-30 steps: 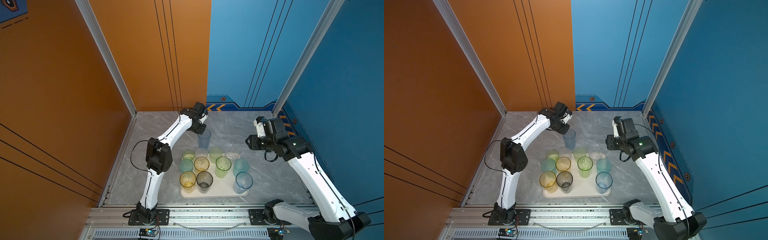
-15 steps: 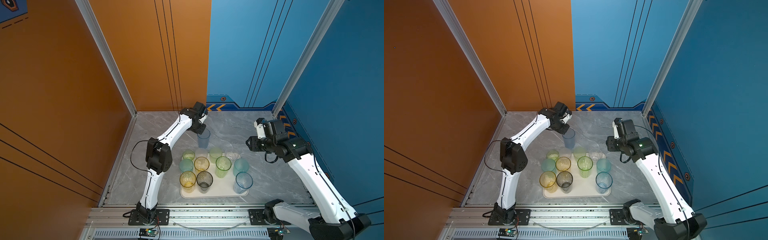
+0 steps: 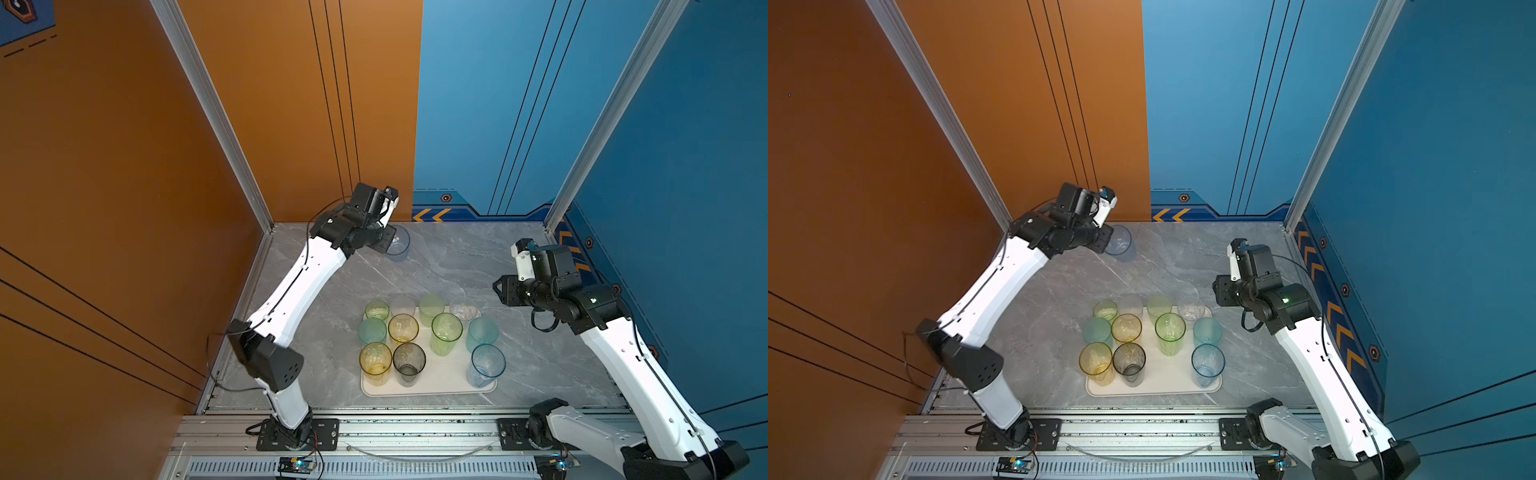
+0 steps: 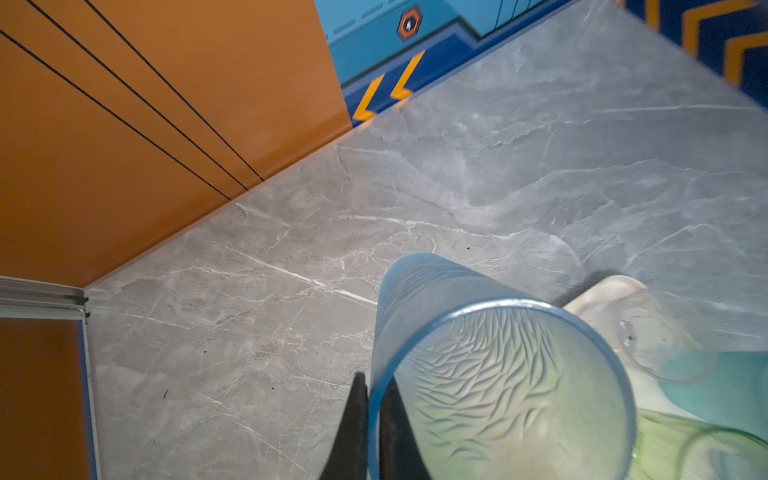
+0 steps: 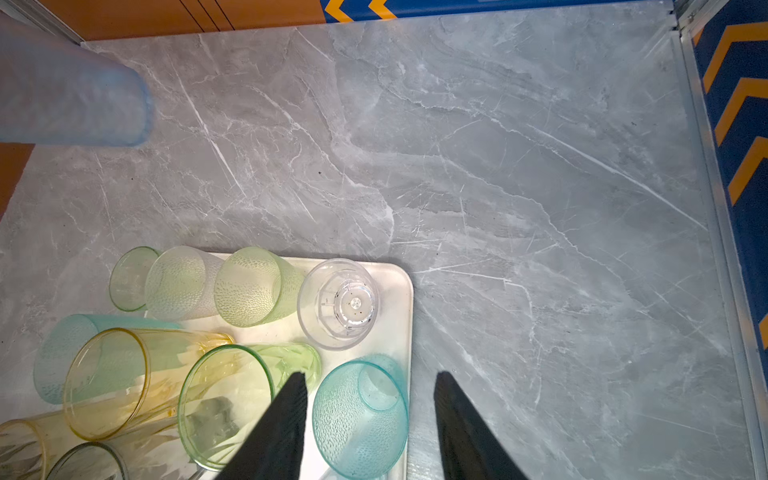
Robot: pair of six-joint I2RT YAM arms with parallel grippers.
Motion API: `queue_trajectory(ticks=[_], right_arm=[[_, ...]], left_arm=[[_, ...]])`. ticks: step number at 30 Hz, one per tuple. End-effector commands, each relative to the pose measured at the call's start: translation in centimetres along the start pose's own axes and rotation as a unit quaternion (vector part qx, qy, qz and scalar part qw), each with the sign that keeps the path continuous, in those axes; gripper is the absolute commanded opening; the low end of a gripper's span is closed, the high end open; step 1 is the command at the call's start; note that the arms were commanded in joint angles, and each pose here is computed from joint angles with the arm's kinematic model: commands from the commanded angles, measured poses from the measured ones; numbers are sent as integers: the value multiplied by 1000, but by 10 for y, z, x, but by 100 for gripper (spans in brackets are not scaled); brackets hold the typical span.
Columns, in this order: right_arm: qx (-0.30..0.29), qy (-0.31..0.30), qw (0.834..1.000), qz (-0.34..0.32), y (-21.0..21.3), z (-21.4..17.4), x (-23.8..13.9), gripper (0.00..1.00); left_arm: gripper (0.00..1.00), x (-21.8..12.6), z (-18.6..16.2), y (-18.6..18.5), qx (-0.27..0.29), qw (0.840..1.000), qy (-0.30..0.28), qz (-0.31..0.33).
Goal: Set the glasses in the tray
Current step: 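Lift the frosted blue glass with the left gripper and swing it over the tray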
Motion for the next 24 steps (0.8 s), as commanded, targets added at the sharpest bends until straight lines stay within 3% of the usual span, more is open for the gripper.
queue_trajectory(ticks=[1, 6, 11, 16, 24], right_arm=[[8, -7, 1000, 12, 0, 0, -2, 49], [18, -16, 999, 24, 2, 0, -7, 49], [36, -42, 998, 36, 3, 5, -17, 49], [55, -55, 995, 60, 9, 10, -25, 49], [53, -51, 995, 65, 17, 15, -25, 48]], left_arm=[[0, -47, -8, -18, 18, 999, -36, -18], [2, -120, -37, -50, 23, 992, -92, -86], [3, -160, -60, -90, 61, 978, -107, -167], [3, -162, -67, -135, 127, 965, -82, -215], [3, -126, -61, -206, 227, 937, -10, -265]])
Point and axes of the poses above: each gripper's point midway between its finger pads, its own x axis out along the fingers, its own y axis along the line the jaws close on, z = x × y, the point moved 6 cm from there along -x, back along the fingers, and after that the axes turned 11 degrees about x, right-handed, at the moved point
